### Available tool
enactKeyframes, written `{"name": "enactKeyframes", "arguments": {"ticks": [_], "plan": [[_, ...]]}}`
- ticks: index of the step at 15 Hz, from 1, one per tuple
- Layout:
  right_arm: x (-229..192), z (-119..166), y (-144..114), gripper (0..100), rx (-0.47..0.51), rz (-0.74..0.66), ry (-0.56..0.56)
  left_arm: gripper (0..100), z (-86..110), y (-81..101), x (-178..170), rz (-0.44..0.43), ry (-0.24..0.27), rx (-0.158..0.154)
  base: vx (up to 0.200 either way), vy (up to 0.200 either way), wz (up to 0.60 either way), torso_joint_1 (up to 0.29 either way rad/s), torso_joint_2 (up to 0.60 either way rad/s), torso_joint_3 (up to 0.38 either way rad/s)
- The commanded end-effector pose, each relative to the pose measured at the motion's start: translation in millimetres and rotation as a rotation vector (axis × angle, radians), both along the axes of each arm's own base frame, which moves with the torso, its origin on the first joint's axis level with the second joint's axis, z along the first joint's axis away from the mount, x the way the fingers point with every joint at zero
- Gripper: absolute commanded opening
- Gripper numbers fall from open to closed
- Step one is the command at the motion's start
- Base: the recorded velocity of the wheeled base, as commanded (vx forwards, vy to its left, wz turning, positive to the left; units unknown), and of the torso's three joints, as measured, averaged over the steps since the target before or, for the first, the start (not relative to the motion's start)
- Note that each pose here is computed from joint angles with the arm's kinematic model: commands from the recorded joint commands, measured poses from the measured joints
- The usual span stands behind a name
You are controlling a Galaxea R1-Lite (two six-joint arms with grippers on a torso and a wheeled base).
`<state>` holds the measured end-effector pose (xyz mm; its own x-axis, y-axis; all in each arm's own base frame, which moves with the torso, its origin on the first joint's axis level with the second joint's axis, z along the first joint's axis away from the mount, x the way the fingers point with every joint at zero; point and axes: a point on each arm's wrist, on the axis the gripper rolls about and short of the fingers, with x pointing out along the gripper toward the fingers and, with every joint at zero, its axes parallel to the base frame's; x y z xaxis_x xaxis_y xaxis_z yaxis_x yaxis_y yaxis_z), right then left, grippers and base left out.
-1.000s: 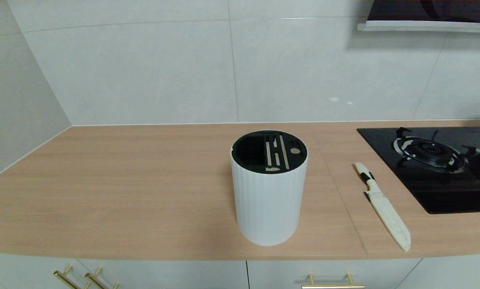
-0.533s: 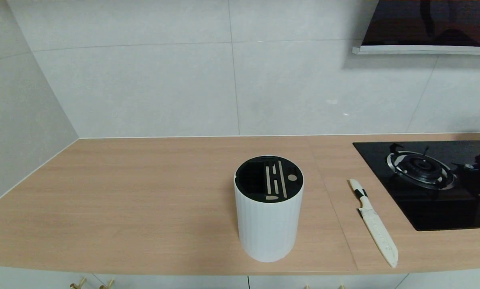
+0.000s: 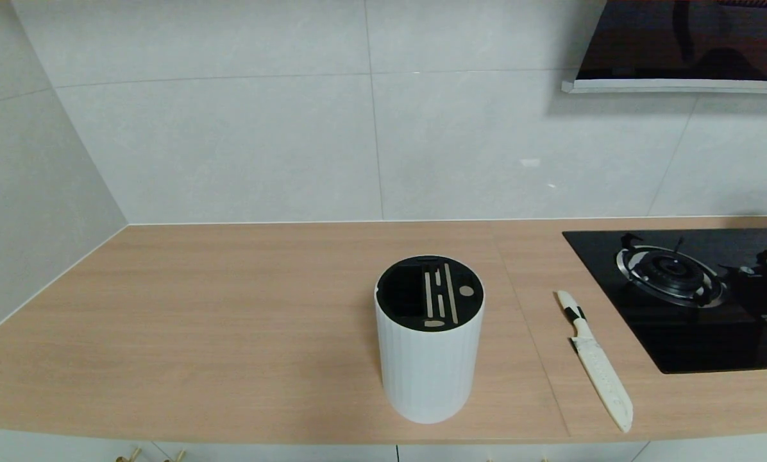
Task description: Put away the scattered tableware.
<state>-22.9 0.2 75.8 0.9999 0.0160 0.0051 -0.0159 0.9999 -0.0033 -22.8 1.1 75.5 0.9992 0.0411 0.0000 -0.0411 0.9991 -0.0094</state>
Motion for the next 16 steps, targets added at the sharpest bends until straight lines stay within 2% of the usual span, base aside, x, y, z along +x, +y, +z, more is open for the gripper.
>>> {"name": "enactKeyframes", "arguments": {"ticks": [1,8,16], "plan": [[0.1,0.1,0.0,100,0.0,0.001,0.001,100,0.0,0.0,0.0,0.0,0.0,-0.001,0.0,0.0,0.0,0.0,0.0,0.0],[0.1,0.1,0.0,100,0.0,-0.001,0.001,100,0.0,0.0,0.0,0.0,0.0,0.0,0.0,0.0,0.0,0.153,-0.31,-0.163],[0.1,0.0,0.1,100,-0.018,0.007,0.002,100,0.0,0.0,0.0,0.0,0.0,0.002,0.0,0.0,0.0,0.004,-0.01,-0.004]]}}
